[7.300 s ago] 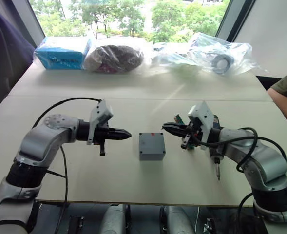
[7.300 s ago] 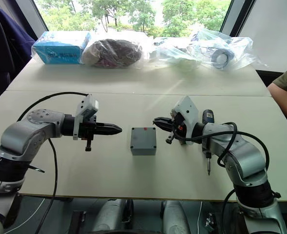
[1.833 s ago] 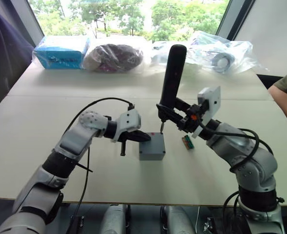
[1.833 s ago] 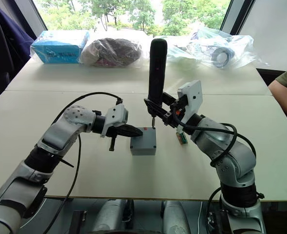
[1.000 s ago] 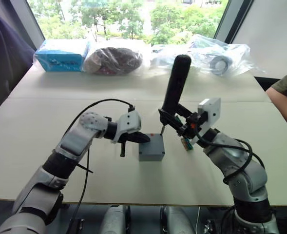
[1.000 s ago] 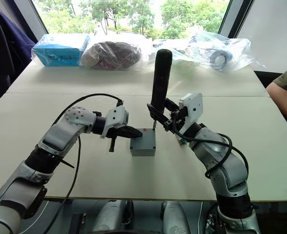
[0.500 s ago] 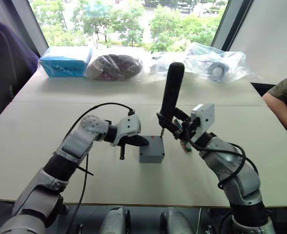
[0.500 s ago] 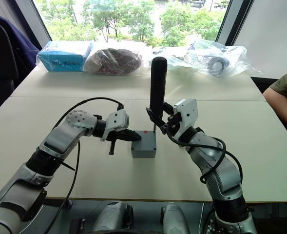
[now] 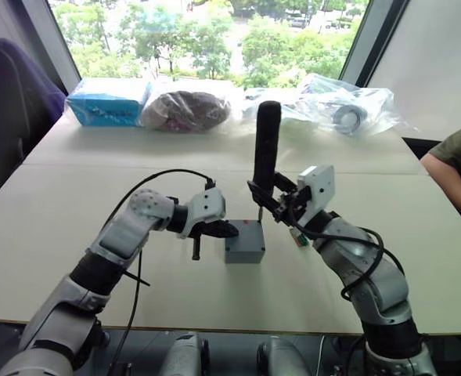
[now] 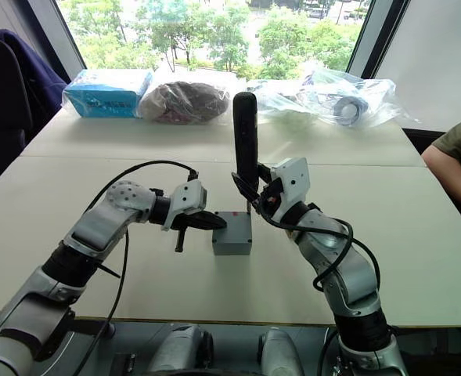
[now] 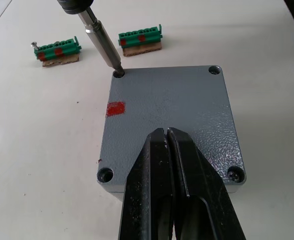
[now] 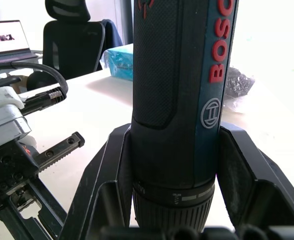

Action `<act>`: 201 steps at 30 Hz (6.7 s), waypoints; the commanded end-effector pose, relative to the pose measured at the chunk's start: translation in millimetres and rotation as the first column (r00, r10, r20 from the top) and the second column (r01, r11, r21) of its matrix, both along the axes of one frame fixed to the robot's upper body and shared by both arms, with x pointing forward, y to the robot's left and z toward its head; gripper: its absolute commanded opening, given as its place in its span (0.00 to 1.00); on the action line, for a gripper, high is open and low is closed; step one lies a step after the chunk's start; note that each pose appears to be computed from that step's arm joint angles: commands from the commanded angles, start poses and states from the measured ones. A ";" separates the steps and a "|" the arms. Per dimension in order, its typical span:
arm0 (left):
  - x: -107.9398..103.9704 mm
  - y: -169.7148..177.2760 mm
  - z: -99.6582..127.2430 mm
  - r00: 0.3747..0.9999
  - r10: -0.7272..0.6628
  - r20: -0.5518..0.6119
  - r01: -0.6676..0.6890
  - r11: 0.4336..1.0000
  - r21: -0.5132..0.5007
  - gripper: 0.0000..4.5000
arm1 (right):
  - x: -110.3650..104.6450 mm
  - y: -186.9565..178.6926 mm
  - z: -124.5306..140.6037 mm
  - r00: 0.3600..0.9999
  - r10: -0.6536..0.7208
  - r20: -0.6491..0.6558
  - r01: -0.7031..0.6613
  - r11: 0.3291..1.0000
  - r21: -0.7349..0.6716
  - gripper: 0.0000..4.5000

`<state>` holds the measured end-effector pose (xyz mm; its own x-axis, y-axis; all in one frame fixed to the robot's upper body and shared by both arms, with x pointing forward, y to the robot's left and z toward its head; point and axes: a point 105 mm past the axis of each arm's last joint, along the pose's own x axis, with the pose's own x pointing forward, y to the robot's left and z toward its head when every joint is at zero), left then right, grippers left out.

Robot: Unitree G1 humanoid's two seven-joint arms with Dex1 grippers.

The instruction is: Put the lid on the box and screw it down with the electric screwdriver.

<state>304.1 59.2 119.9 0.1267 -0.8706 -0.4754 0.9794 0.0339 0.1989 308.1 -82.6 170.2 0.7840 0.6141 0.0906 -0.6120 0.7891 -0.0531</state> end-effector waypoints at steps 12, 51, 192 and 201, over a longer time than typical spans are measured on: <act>-4.0 3.9 -20.4 0.999 0.019 -0.050 -0.016 0.998 0.058 0.00 | 4.5 -9.1 -65.0 0.959 -0.102 -0.266 0.088 0.994 -0.065 0.39; -4.9 4.8 -26.1 0.998 0.018 -0.060 -0.014 0.998 0.065 0.00 | -12.6 -3.7 21.4 1.000 0.023 0.022 -0.026 0.988 0.152 0.39; -46.8 14.6 55.7 0.973 -0.221 -0.071 0.218 0.975 -0.049 0.00 | -24.8 -181.3 -16.9 0.402 -0.219 -0.889 0.393 0.918 -0.048 0.39; -46.2 24.0 45.8 0.981 -0.179 -0.080 0.178 0.984 -0.015 0.00 | -26.8 -188.9 -32.3 0.318 -0.240 -0.917 0.421 0.903 -0.090 0.39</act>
<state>260.6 83.5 159.9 -0.0751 -0.8802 -0.4687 0.9891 -0.1255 0.0772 278.1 -271.9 126.0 0.5539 0.3172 -0.7698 0.1077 0.8895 0.4440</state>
